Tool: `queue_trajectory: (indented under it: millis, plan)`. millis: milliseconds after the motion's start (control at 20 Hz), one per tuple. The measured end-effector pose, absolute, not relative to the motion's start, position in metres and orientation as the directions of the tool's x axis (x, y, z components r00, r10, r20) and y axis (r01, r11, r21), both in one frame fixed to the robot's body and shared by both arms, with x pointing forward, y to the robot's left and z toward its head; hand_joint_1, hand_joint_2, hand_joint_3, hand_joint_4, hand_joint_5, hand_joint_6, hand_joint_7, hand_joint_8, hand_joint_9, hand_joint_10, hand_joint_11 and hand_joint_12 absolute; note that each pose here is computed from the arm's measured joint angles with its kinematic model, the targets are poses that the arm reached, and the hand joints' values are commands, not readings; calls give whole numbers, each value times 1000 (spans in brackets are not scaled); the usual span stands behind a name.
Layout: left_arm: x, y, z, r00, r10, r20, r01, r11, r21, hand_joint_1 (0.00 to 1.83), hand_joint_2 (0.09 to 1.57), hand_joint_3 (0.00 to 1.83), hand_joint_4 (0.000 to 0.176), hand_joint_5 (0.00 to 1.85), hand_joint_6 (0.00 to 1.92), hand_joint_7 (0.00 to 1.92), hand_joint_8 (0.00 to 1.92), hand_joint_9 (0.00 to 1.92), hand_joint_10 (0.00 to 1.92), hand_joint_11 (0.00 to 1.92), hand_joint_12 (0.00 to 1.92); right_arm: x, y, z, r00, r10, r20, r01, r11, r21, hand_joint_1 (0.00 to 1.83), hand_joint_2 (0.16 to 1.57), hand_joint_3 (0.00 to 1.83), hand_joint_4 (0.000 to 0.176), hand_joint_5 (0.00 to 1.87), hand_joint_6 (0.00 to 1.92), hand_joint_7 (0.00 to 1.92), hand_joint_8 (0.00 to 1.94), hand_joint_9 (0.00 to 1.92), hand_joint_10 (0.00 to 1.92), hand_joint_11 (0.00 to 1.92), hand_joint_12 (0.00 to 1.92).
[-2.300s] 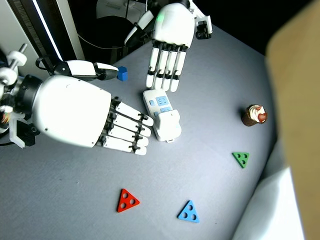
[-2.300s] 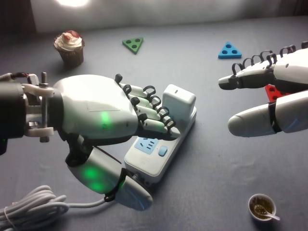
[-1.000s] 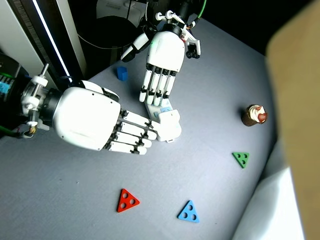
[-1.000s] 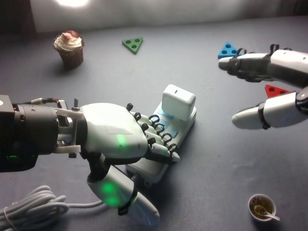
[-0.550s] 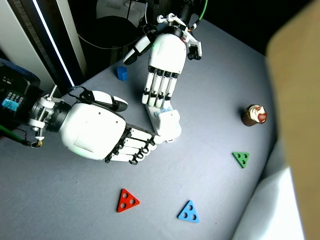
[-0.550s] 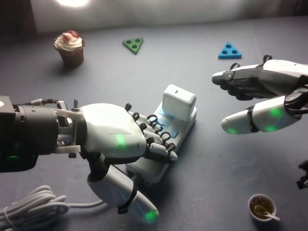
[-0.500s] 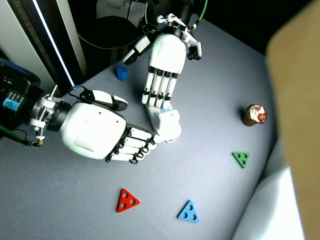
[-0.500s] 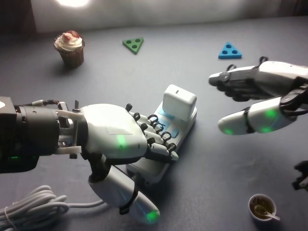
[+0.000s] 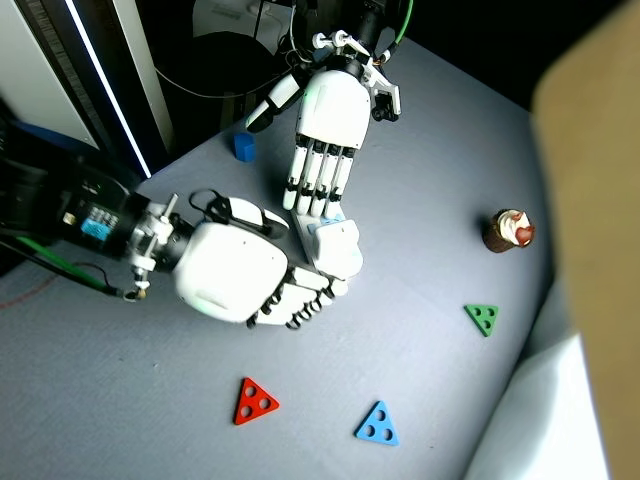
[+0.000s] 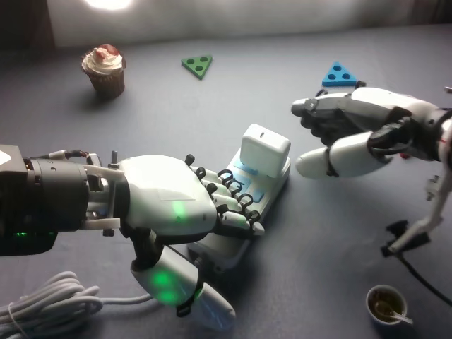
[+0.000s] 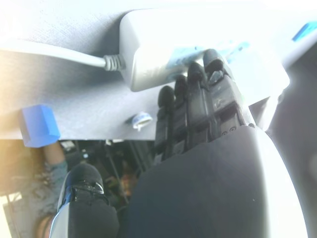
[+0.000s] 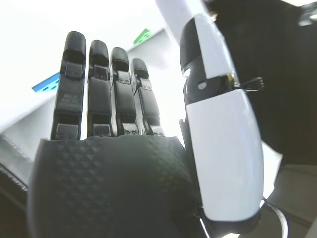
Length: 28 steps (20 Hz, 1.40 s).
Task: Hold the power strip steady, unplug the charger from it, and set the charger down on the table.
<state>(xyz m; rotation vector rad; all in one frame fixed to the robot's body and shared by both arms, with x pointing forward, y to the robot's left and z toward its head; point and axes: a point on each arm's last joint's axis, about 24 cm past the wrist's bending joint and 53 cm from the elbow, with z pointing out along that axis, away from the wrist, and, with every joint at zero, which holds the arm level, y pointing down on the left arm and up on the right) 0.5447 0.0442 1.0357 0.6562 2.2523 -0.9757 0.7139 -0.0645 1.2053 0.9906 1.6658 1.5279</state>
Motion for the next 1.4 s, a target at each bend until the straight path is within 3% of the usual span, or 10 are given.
queue_trajectory:
  millis: [1400]
  plan:
    - [542,45,1031,-702,220,-677,642,607,-469,0,1010,0,0,216,1,253,3,238,4,186,77,719,-34,1209,-533,846,2,77,46,996,1019,1071,2,0,248,3,305,2,319,0,294,173]
